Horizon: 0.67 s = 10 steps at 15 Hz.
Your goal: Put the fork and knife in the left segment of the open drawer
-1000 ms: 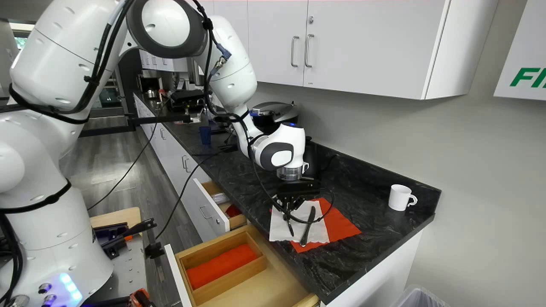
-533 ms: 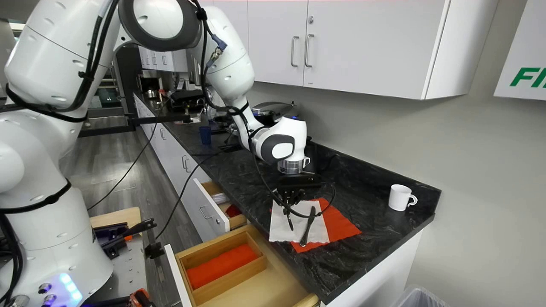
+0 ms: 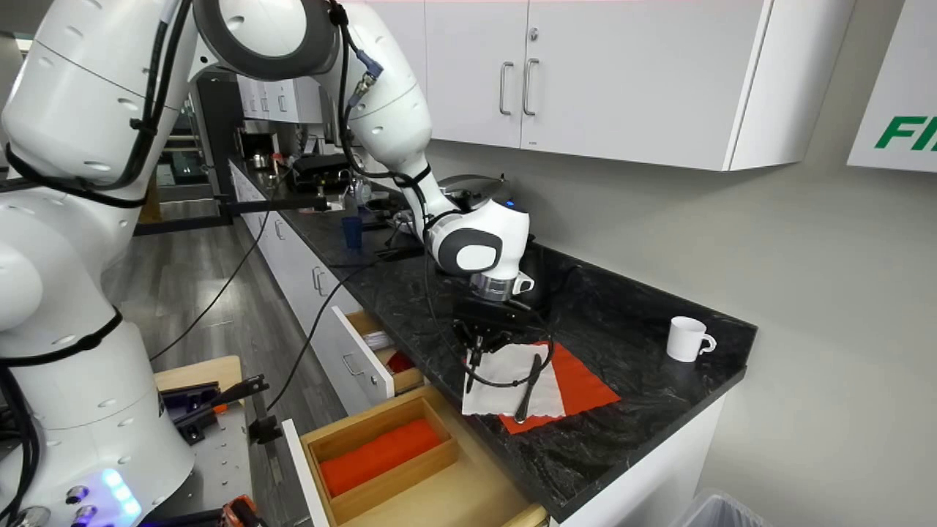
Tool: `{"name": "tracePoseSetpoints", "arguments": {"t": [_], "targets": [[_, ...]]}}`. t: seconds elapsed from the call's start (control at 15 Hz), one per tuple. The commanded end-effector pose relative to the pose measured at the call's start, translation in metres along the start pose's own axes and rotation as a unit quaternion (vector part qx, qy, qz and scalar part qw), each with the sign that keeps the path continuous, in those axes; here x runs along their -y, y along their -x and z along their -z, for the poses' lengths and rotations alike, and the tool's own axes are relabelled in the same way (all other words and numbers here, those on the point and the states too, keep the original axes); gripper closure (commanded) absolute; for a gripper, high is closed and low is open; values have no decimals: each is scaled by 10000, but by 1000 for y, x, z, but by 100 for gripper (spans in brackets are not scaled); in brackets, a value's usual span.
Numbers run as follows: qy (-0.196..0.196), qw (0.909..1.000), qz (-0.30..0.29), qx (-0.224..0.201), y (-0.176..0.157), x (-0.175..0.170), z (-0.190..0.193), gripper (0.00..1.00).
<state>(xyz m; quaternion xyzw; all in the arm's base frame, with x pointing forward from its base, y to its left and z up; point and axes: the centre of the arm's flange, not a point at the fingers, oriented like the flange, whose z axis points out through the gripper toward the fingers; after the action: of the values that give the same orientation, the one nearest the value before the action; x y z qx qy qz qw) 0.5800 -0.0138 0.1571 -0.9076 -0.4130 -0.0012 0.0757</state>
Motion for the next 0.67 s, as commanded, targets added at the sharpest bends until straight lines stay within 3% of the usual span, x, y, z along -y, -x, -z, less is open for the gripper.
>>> {"name": "tracePoseSetpoints", "arguments": {"t": [0.0, 0.33, 0.6], "targets": [[115, 9963, -819, -239, 4, 42, 4, 95], [535, 9855, -1560, -409, 2, 106, -8, 95], [903, 9629, -2467, -625, 16, 155, -15, 95]]}}
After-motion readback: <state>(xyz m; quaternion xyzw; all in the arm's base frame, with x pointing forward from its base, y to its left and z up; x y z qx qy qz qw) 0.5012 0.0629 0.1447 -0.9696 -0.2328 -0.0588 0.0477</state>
